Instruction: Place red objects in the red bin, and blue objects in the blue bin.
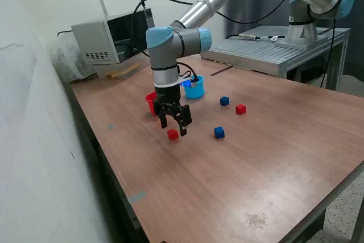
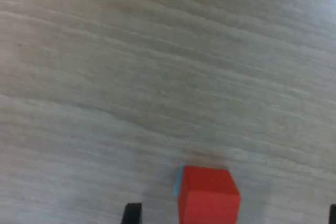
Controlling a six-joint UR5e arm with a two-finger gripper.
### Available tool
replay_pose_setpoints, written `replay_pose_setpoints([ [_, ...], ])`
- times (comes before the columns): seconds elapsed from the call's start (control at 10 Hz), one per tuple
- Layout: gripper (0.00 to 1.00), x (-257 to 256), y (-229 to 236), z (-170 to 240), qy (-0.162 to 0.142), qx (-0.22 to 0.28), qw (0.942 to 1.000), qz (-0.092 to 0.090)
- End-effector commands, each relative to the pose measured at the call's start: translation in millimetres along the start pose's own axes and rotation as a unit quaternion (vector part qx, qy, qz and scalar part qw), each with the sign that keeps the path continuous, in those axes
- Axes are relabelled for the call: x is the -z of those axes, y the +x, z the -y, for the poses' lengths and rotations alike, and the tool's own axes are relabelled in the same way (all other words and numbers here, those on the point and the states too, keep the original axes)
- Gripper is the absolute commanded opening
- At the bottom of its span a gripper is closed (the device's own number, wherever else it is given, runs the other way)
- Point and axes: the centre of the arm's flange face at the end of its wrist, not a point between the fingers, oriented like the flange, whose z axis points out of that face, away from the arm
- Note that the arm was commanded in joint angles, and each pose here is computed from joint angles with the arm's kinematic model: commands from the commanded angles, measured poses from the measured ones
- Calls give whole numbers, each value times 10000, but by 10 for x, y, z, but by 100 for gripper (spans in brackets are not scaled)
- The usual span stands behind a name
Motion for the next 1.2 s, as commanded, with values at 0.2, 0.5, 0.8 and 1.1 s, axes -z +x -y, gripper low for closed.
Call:
replay_pose_setpoints([
  [0.2,100,-59,-28,20,34,-23,10000,-3],
  [0.5,100,-113,-21,56,93,-26,10000,-19],
  [0.8,100,-156,-21,59,106,-26,9999,-30],
  [1.1,0,-150,-10,44,46,-77,10000,-23],
])
